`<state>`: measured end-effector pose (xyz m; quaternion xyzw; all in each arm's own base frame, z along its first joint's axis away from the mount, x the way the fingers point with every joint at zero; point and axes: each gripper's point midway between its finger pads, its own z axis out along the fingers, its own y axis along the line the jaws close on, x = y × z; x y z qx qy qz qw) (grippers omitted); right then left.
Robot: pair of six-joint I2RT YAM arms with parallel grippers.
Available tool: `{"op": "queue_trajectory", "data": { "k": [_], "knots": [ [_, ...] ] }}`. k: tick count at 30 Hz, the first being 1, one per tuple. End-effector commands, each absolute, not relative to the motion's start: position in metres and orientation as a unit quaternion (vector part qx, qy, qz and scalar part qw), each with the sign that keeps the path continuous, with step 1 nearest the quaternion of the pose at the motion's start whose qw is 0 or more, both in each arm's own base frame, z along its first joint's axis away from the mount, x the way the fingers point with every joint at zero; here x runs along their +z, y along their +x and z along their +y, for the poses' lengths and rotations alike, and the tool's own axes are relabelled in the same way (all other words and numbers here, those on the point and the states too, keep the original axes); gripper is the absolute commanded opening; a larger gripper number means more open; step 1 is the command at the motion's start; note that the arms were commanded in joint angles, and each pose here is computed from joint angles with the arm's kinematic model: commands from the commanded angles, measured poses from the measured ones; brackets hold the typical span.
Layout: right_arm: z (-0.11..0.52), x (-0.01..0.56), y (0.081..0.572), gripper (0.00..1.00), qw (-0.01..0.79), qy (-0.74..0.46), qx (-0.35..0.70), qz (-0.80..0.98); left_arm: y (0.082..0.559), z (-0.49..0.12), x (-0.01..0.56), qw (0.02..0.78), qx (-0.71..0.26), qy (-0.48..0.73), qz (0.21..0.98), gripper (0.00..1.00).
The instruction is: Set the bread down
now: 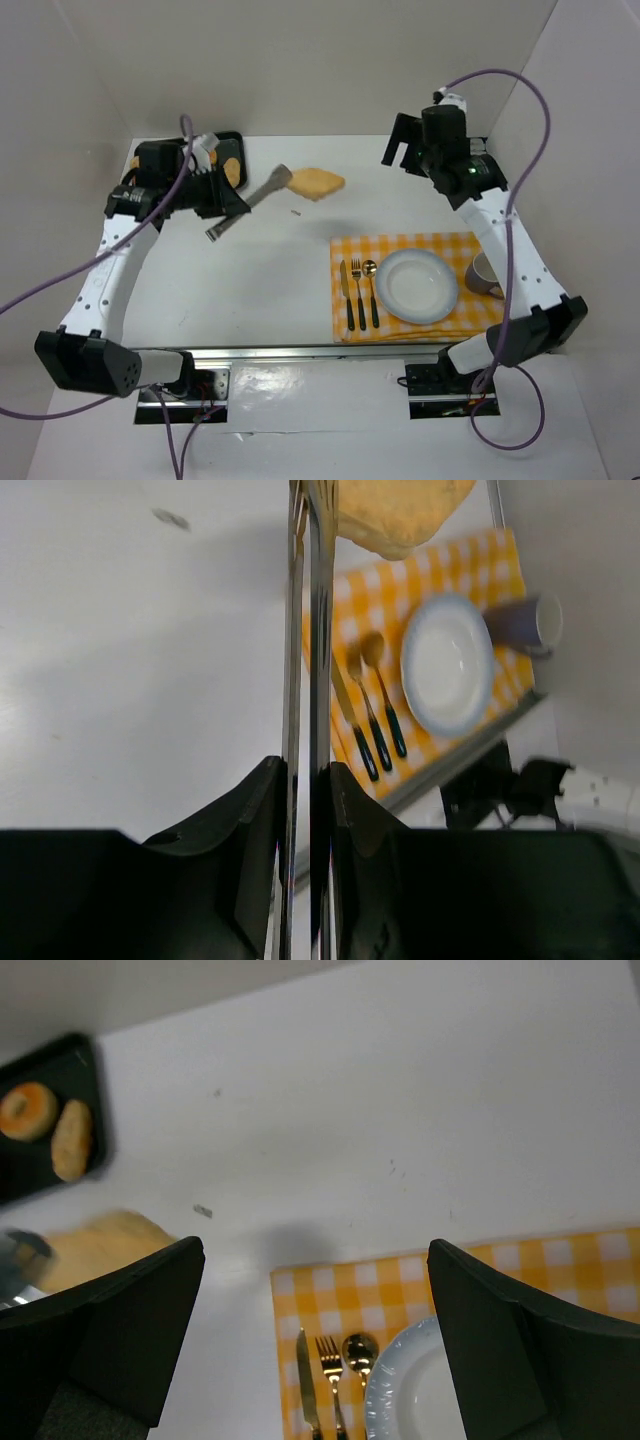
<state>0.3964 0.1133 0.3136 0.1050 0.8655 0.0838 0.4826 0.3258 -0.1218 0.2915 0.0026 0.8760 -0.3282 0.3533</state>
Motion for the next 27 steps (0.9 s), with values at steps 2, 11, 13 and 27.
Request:
{"op": "queue_trajectory", "data": {
  "k": [2, 11, 13, 27],
  "knots": [
    [0.082, 0.391, 0.37, 1.0, 0.56, 0.136, 0.067, 0.815, 0.275, -0.177, 0.293, 0.324, -0.412, 0.084, 0.847, 0.0],
    [0.075, 0.419, 0.345, 1.0, 0.585, 0.147, 0.09, 0.793, 0.206, -0.311, 0.277, 0.255, -0.499, 0.205, 0.803, 0.0],
    [0.076, 0.417, 0.342, 1.0, 0.582, 0.144, 0.094, 0.795, 0.21, -0.33, 0.263, 0.239, -0.487, 0.205, 0.815, 0.0],
    [0.077, 0.407, 0.344, 1.0, 0.572, 0.134, 0.084, 0.805, 0.224, -0.405, 0.178, 0.173, -0.434, 0.224, 0.855, 0.12]
  ]
}}
